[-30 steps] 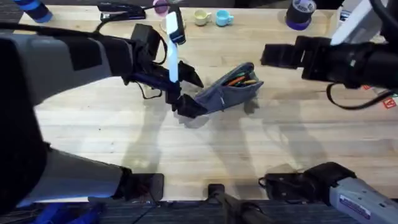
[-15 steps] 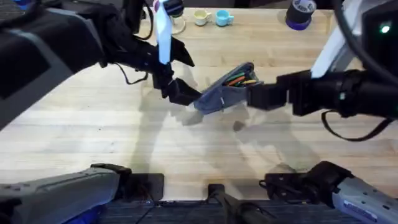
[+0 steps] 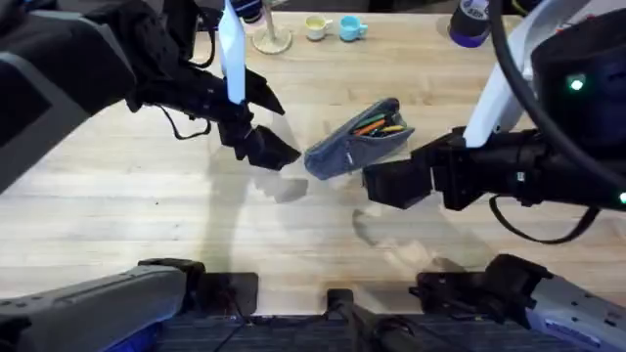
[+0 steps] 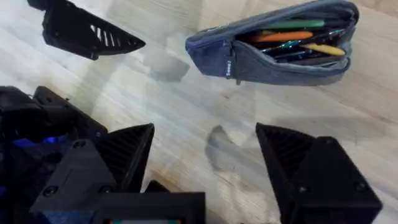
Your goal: Unzip the bag, pick up the pens from the table one at a time and place them inside, then zip the bag closed.
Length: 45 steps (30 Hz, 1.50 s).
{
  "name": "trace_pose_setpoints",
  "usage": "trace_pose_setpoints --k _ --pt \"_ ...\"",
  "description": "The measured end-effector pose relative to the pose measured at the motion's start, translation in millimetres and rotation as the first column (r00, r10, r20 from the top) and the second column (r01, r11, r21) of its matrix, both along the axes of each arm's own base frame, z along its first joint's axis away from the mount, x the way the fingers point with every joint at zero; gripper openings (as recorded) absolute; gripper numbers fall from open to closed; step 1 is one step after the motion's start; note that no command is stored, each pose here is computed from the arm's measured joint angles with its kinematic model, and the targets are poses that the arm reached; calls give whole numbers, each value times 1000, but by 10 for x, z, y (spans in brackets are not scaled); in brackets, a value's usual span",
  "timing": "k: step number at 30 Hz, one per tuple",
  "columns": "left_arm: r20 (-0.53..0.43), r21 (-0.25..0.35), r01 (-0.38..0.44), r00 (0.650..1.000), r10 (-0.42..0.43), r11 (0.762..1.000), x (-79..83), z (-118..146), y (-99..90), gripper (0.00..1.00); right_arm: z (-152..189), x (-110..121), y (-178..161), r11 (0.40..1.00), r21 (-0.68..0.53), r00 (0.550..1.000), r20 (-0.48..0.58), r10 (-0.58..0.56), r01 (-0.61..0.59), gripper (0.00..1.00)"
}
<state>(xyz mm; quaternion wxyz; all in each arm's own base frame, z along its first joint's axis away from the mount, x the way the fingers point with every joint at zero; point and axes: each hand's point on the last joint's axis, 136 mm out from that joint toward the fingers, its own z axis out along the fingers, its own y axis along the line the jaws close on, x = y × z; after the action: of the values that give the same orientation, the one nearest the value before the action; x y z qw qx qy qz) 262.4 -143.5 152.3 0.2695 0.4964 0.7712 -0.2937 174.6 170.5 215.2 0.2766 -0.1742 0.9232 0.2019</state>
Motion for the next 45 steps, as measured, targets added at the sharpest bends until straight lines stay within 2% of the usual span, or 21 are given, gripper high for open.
trace_pose_setpoints --k 21,29,35,45 --pt "-1 2 -1 1000 1 1000 -1 -3 4 993 -153 50 38 999 -31 997 -66 -35 33 997" --pt "-1 2 -1 1000 1 1000 -1 -3 4 993 -322 203 -19 978 -78 973 -117 -200 191 998" --pt "-1 2 -1 1000 1 1000 -1 -3 4 993 -364 313 88 976 -73 972 -106 -210 203 998" --pt "-1 2 -1 1000 1 1000 -1 -3 4 993 -652 432 211 970 -142 964 -154 -218 196 998"
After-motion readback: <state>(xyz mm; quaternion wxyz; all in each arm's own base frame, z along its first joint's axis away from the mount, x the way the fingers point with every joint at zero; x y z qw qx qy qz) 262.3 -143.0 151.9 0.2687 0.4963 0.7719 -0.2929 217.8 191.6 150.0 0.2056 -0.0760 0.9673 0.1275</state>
